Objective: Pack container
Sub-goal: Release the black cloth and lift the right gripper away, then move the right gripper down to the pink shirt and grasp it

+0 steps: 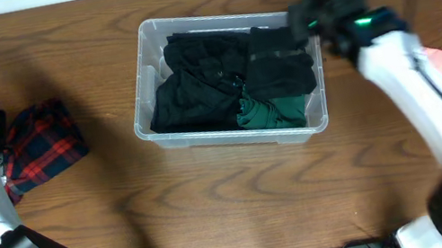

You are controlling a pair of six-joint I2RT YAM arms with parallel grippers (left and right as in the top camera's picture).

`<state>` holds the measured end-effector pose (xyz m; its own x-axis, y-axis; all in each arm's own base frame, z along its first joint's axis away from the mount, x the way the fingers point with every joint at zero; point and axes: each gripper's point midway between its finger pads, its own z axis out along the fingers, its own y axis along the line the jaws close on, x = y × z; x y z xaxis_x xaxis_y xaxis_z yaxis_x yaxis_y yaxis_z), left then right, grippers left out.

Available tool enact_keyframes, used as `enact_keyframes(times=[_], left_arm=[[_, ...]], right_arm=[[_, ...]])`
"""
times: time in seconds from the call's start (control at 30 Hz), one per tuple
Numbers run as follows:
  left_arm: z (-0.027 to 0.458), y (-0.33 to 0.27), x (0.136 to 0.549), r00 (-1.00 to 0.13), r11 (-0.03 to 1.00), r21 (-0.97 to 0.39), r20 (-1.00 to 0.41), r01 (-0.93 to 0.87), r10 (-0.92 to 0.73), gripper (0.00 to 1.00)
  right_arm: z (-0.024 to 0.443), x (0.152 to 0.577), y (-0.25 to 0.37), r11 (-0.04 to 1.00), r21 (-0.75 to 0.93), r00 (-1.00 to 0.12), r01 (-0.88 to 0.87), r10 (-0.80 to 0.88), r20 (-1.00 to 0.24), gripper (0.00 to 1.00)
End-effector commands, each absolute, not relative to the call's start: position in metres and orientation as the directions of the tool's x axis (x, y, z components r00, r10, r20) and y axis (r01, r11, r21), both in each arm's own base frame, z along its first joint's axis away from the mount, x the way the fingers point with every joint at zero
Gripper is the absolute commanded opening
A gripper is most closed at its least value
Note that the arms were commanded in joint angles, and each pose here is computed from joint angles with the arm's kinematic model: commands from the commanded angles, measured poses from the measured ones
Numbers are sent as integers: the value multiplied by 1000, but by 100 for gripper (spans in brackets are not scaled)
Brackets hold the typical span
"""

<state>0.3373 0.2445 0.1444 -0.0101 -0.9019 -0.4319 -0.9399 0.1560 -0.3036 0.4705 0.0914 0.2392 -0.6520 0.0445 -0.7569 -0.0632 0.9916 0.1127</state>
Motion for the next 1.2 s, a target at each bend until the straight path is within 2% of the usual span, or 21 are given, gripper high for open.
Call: enact_keyframes(times=[0.0, 0.13, 0.23, 0.3, 0.33, 0.5, 0.77, 1.0, 1.17], left_arm=[[141, 248, 335, -4, 145, -290, -438, -946, -899, 98], [141, 248, 335, -4, 145, -290, -438, -946, -899, 98], [141, 248, 335, -4, 145, -290, -438, -946, -899, 98], [141, 248, 335, -4, 145, -290, -438, -946, -899, 98], [141, 248, 335, -4, 145, -290, -438, -946, -899, 98], [141, 248, 335, -4, 145, -290, -438, -946, -899, 98], [141, 248, 335, -4, 145, -290, -438, -946, -899, 98], [141, 248, 335, -4, 145, -290, -438, -946, -899, 98], [141, 248, 335, -4, 145, -290, -438, -946, -899, 98]], right_arm=[[284, 453, 21, 978, 169, -585, 127, 211, -783, 2], [283, 417, -58, 932, 162, -595, 323, 333, -732, 9], [269, 385, -113, 871, 143, -601, 470, 434, -671, 31], [252, 361, -150, 805, 134, -590, 578, 525, -613, 43], [245, 353, -162, 777, 136, -580, 615, 562, -590, 45], [204, 325, -200, 682, 135, -554, 718, 678, -483, 65], [130, 302, -236, 592, 66, -540, 803, 770, -340, 94], [80, 277, -268, 480, 121, -452, 869, 869, -200, 97], [46, 268, -273, 474, 153, -463, 867, 880, -106, 97]])
